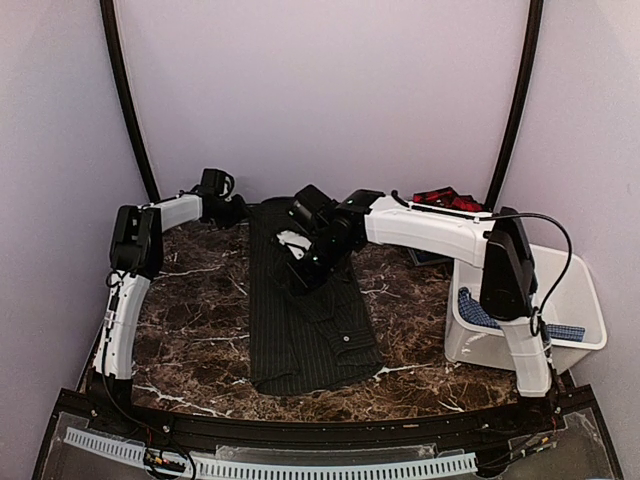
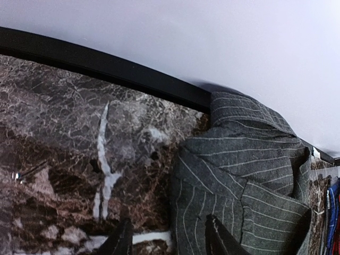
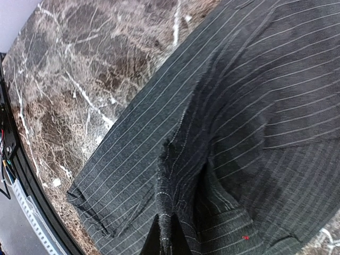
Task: Fold and stack the long sleeve shirts
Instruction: Move the rectangle-folded shirt to the center of the board, then fold the sleeve of the rectangle-folded shirt.
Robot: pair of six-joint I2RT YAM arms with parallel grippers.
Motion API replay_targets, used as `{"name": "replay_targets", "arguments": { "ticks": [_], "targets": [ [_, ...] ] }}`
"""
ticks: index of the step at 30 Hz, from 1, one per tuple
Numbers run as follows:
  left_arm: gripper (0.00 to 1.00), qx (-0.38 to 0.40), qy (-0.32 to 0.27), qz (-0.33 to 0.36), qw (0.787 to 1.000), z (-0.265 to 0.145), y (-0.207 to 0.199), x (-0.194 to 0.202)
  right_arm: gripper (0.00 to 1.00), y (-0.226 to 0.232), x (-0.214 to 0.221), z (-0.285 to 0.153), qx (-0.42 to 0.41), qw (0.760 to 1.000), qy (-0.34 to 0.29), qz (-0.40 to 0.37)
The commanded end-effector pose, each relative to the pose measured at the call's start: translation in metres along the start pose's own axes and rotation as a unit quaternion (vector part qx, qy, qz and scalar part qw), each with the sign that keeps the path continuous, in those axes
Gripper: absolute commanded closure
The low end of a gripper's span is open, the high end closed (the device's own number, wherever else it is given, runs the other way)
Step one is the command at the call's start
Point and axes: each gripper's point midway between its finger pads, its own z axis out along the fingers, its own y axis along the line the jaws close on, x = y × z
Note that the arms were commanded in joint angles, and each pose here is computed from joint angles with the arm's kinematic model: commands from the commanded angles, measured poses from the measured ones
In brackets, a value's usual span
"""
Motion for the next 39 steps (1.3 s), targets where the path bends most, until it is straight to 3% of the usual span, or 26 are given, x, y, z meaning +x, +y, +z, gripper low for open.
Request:
{"name": "replay_targets", "arguments": {
  "ticks": [1,6,13,16,26,32,39],
  "targets": [
    [0.54,0.027,-0.013,0.010,1.000,-0.058,-0.035,-0.032,1.00,0.023,-0.005,0.005,-0.030,0.999,0.003,-0.017],
    [0.51,0.058,0.004,0.007,0.998,-0.089,-0.054,-0.028,0.99,0.044,0.000,0.020,-0.075,0.997,0.014,-0.020],
    [0.50,0.108,0.051,-0.024,0.993,-0.124,-0.061,0.015,0.66,0.065,-0.012,0.007,-0.121,0.992,-0.025,-0.030],
    [0.51,0.125,0.070,-0.039,0.989,-0.137,-0.063,0.037,0.57,0.055,-0.021,-0.002,-0.108,0.993,-0.049,-0.022],
    [0.51,0.113,0.169,0.007,0.979,-0.177,-0.065,0.156,0.60,-0.030,-0.025,-0.027,-0.076,0.986,-0.117,0.088],
    [0.52,0.088,0.228,0.023,0.969,-0.204,-0.053,0.227,0.60,-0.059,-0.015,-0.017,-0.091,0.980,-0.114,0.135],
    [0.52,0.088,0.268,0.022,0.959,-0.232,-0.046,0.275,0.57,-0.124,-0.027,-0.005,-0.068,0.962,-0.162,0.207]
  ]
}}
